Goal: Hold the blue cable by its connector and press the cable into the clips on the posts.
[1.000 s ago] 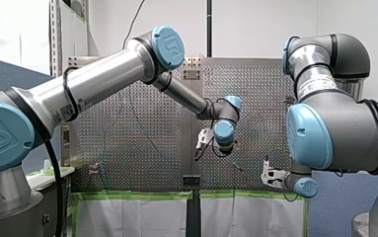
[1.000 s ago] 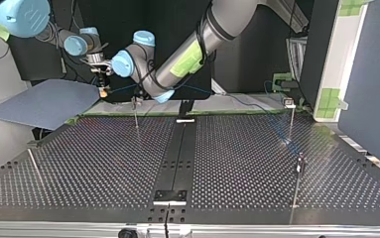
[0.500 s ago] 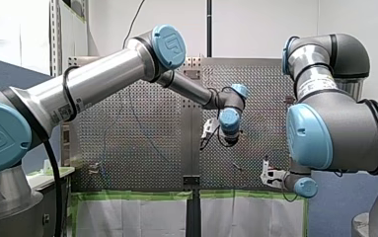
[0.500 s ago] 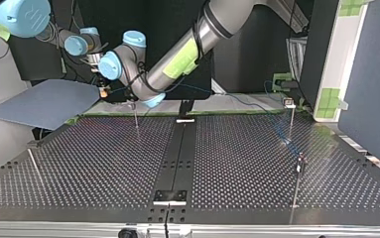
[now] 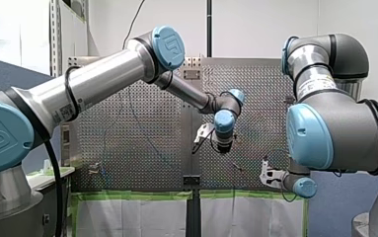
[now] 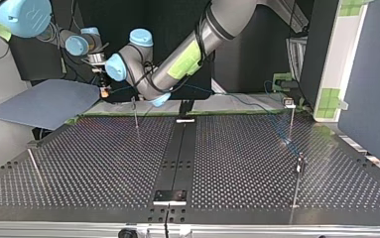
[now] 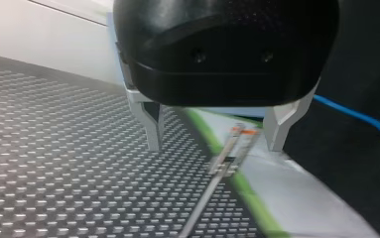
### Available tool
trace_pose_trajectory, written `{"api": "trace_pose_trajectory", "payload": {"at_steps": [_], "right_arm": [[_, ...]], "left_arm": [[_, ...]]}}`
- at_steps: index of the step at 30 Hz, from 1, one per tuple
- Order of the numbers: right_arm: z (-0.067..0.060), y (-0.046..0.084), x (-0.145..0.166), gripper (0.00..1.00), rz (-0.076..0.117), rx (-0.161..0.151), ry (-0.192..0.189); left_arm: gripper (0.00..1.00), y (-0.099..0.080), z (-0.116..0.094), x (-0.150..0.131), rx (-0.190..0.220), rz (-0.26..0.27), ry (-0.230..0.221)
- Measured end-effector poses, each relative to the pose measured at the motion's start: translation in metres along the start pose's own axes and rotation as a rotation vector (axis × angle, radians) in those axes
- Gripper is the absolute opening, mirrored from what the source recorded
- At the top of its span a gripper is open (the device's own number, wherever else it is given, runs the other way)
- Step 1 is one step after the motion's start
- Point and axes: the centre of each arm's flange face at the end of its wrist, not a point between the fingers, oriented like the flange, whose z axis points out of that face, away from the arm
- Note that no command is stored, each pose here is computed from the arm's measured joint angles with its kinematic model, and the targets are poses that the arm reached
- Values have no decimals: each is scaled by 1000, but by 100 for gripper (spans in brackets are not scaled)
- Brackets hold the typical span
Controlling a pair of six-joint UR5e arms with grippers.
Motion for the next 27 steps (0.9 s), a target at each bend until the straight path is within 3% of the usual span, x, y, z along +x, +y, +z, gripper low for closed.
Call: {"api": "trace_pose_trajectory", "payload": {"at_steps": [6,13,19,27], "right_arm": [[0,-1,0,0,0,0,-1],[0,-2,0,0,0,2,0],[0,-3,-1,0,0,3,-1],[1,-5,-1,0,-1,8,-1]], "left_arm": [[100,-6,-7,15,51,66,62],[100,-15,-18,1,119,111,73],[100,-14,-22,-5,168,119,101],[100,-11,-26,-1,215,94,173]]}}
